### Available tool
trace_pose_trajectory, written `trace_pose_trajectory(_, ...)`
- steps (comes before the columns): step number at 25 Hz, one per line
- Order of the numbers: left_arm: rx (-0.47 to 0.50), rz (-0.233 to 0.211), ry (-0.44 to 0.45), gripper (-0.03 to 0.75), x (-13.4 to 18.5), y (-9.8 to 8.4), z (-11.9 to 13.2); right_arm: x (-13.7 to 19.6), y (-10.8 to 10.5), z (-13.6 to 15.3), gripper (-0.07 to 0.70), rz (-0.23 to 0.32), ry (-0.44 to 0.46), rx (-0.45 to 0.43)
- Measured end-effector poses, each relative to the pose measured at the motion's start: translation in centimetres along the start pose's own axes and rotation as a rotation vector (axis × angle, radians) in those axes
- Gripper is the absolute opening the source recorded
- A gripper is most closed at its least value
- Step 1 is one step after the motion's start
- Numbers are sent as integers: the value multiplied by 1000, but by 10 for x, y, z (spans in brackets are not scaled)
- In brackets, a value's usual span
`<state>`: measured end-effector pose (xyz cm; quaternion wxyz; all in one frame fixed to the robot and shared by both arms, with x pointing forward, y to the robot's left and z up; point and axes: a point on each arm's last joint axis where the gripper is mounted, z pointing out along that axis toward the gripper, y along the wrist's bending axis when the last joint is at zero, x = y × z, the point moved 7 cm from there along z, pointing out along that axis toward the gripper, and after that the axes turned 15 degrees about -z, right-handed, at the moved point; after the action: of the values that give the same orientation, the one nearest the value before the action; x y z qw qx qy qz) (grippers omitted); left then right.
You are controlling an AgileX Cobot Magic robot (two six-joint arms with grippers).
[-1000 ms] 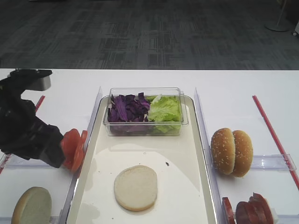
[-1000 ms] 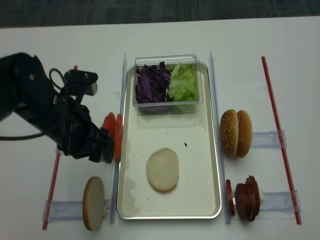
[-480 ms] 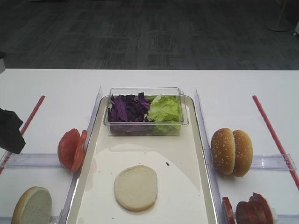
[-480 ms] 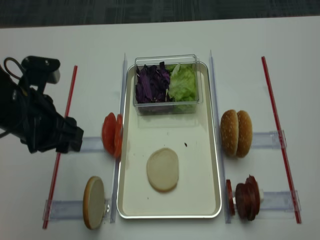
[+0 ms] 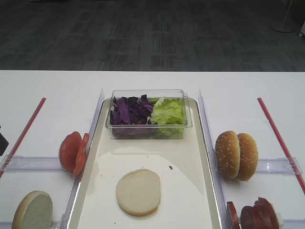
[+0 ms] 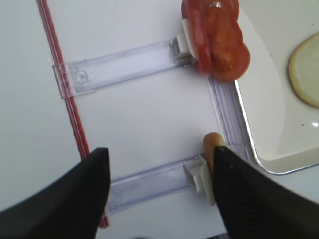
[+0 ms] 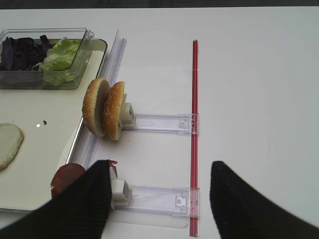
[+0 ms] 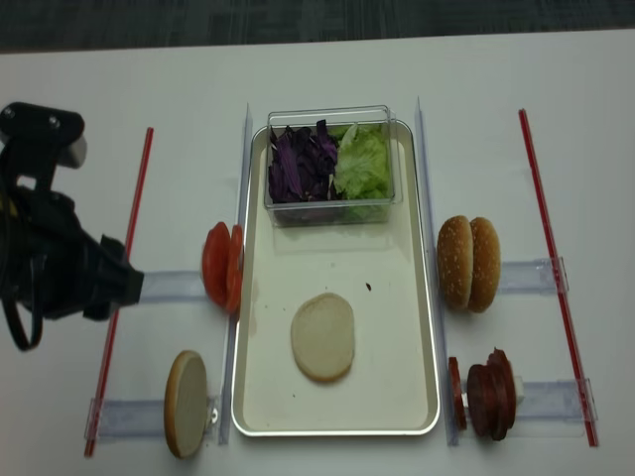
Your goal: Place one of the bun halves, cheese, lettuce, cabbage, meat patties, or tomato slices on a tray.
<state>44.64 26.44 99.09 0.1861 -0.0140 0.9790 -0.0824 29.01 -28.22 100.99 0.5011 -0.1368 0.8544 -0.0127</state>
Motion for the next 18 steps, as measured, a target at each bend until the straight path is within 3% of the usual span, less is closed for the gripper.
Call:
trace_pose_trajectory(9, 0, -4, -135, 424, 33, 4, -26, 0, 0, 0, 463, 0, 0, 0)
trace_pose_trajectory(18, 7, -17, -193, 424, 62, 8, -29, 0, 0, 0, 463, 0, 0, 0)
